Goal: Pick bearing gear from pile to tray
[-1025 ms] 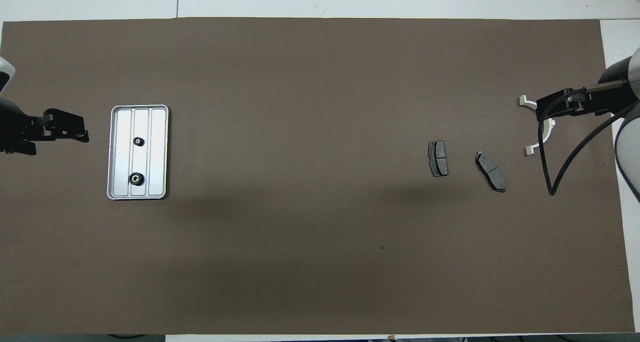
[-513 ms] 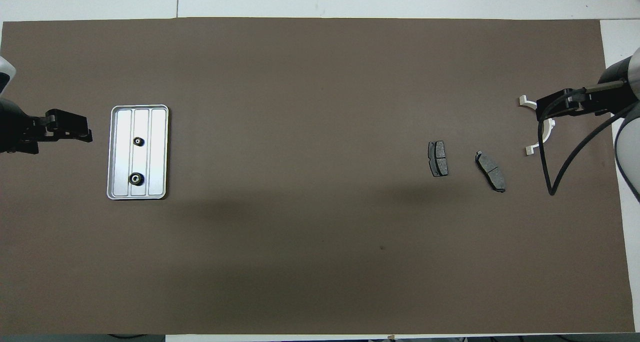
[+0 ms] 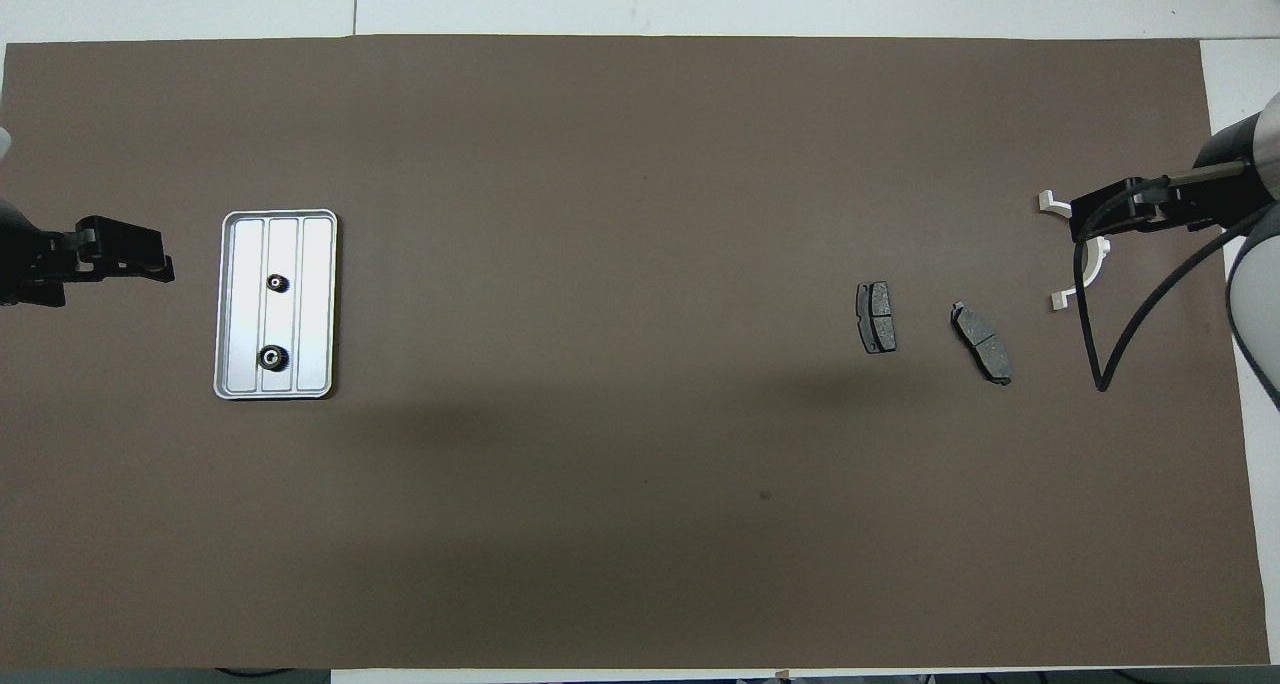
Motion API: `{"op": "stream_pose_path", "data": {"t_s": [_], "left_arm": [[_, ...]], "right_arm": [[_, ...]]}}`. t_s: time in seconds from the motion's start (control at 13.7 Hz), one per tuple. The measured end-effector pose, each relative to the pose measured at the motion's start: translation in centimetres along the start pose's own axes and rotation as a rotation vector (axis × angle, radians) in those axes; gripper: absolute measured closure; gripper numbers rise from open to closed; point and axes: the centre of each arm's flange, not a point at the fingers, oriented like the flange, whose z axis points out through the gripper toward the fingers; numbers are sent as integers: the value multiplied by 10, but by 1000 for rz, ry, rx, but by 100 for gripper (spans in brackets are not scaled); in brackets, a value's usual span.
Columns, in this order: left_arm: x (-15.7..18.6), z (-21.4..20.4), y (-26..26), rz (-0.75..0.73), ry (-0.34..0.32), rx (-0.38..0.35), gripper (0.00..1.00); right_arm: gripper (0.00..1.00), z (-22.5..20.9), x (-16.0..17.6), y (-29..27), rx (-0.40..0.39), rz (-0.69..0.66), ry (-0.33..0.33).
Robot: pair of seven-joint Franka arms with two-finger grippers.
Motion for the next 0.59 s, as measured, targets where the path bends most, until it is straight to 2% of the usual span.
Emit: {"op": "stream_pose_path", "data": {"t_s": [0.59], "left_arm": [[0, -9, -5, -9, 17, -3, 0]], "right_arm": [[0, -1, 0, -2, 0, -4, 1]]}}
